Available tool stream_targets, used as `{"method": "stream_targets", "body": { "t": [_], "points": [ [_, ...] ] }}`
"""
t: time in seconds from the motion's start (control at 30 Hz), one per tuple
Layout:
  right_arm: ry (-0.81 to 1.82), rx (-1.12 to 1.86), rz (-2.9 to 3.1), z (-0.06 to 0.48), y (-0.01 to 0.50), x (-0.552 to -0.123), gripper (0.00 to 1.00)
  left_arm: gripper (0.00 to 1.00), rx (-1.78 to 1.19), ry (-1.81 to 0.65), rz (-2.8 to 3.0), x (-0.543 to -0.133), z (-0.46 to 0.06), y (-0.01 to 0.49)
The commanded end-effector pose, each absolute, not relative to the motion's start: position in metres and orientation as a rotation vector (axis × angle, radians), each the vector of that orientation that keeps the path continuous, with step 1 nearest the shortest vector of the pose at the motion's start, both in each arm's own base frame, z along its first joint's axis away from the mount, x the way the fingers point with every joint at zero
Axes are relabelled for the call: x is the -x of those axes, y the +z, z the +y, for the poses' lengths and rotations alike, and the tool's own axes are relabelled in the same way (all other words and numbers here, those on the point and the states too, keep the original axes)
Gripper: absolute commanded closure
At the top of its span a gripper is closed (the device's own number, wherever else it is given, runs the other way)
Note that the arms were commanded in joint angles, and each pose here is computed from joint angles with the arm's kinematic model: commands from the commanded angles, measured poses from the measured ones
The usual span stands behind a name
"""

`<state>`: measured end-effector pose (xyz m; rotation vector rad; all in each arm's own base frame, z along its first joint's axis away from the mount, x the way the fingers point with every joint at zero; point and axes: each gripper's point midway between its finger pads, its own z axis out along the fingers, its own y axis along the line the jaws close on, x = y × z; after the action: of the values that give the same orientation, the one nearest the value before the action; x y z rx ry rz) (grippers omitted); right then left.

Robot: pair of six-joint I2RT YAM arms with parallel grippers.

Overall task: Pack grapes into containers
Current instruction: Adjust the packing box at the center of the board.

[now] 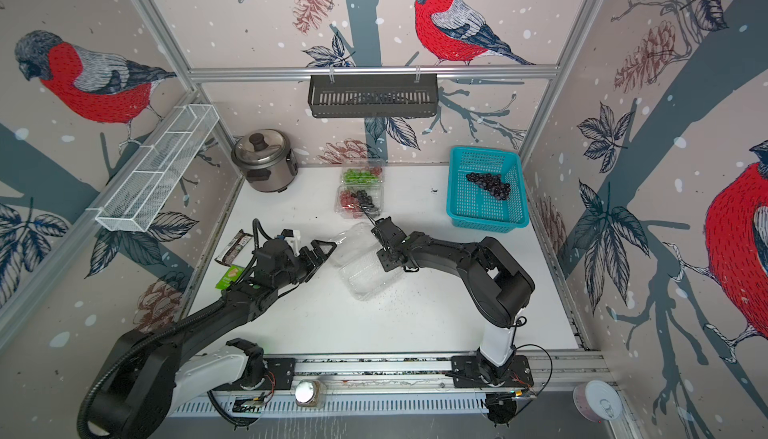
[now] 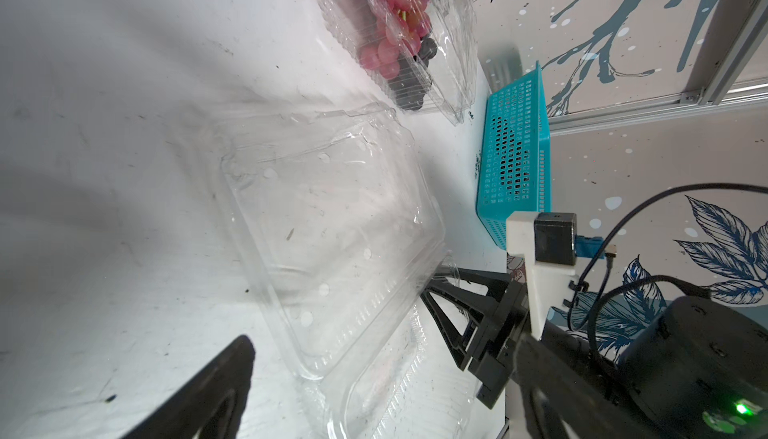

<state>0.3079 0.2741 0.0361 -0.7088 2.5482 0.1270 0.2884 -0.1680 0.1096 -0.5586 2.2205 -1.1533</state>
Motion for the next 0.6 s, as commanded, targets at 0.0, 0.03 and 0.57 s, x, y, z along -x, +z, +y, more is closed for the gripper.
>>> {"method": "stream_targets", "body": {
  "t": [0.0, 0.03, 0.57],
  "points": [
    [0.162, 0.712, 2.506, 0.279, 0.044, -0.309, 0.67, 0.03, 0.545, -1.165, 2.2, -0.29, -0.168, 0.112],
    [0.163, 0.714, 2.499, 0.28, 0.045, -0.308, 0.69, 0.03, 0.547, -1.167, 2.203, -0.29, -0.168, 0.111],
    [0.231, 0.736, 2.383, 0.293, 0.075, -0.306, 0.86, 0.03, 0.646, -1.296, 2.214, -0.286, -0.166, 0.089]
  ]
}}
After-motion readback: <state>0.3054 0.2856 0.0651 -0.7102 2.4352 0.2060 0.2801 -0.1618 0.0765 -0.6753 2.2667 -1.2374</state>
